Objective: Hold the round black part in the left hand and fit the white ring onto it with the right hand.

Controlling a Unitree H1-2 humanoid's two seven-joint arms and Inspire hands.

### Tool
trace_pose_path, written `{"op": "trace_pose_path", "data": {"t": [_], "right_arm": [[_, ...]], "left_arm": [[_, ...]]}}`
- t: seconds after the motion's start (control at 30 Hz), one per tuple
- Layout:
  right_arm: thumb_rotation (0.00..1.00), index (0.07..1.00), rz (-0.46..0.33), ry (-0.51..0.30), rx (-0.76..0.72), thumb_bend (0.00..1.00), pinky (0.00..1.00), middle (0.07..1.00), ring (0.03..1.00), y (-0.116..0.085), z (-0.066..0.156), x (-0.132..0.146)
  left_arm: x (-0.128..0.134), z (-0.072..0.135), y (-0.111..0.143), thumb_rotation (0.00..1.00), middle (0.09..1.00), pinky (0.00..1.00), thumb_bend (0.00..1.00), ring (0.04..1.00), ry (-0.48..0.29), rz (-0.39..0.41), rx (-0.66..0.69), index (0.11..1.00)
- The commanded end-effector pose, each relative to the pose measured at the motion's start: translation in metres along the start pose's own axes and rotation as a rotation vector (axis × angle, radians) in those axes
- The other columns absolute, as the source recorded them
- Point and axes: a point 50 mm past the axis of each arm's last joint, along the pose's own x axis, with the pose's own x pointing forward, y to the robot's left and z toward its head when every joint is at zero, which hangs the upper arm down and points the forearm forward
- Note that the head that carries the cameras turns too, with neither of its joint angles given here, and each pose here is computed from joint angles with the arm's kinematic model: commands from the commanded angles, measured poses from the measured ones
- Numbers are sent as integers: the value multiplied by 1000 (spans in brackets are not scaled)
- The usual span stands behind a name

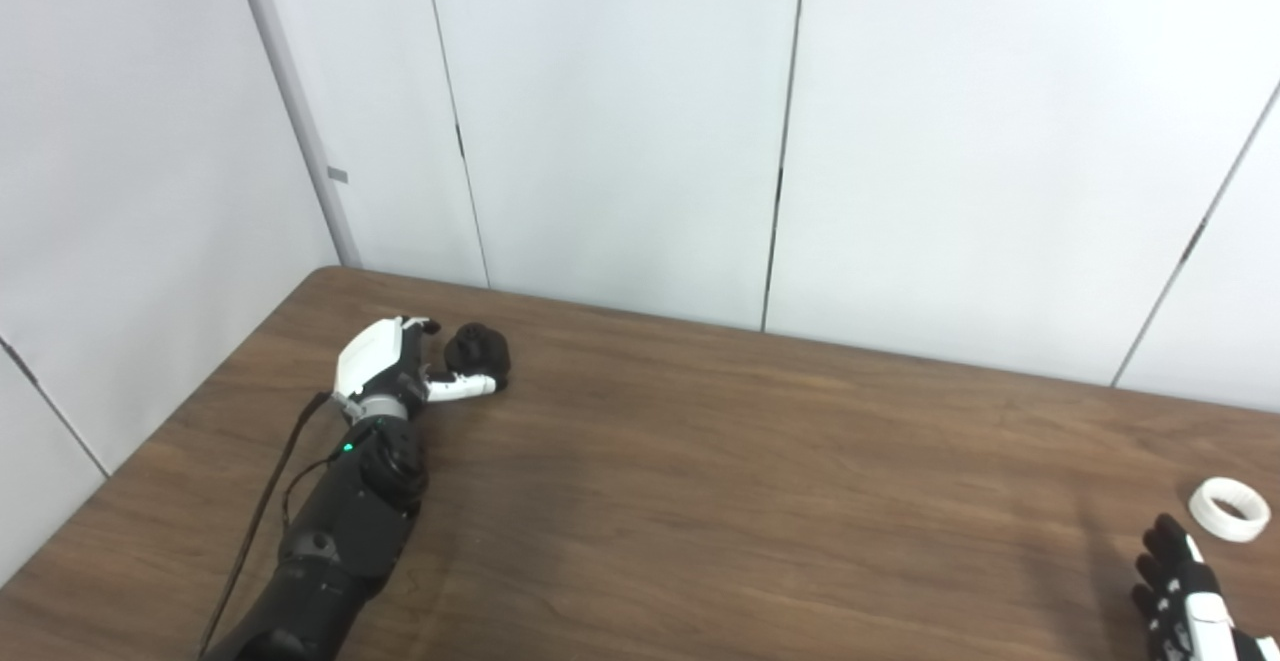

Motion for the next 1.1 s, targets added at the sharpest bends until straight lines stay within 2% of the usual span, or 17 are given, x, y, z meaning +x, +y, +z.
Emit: {"op": "trace_pose_path", "data": {"t": [0.0,0.37,1.07], "right_arm": [[1000,1000,4,-20,-2,357,1000,1000,1000,1,4,-2],[1000,1000,4,-17,2,333,1000,1000,1000,0,2,-3],[1000,1000,6,-18,1,331,1000,999,1000,-2,-1,-2]], "left_arm": [[14,22,24,390,971,1000,1000,1000,-69,73,-14,854],[14,25,12,360,943,1000,1000,1000,-88,49,-43,826],[13,17,12,320,908,1000,978,980,-83,54,-29,724]]}}
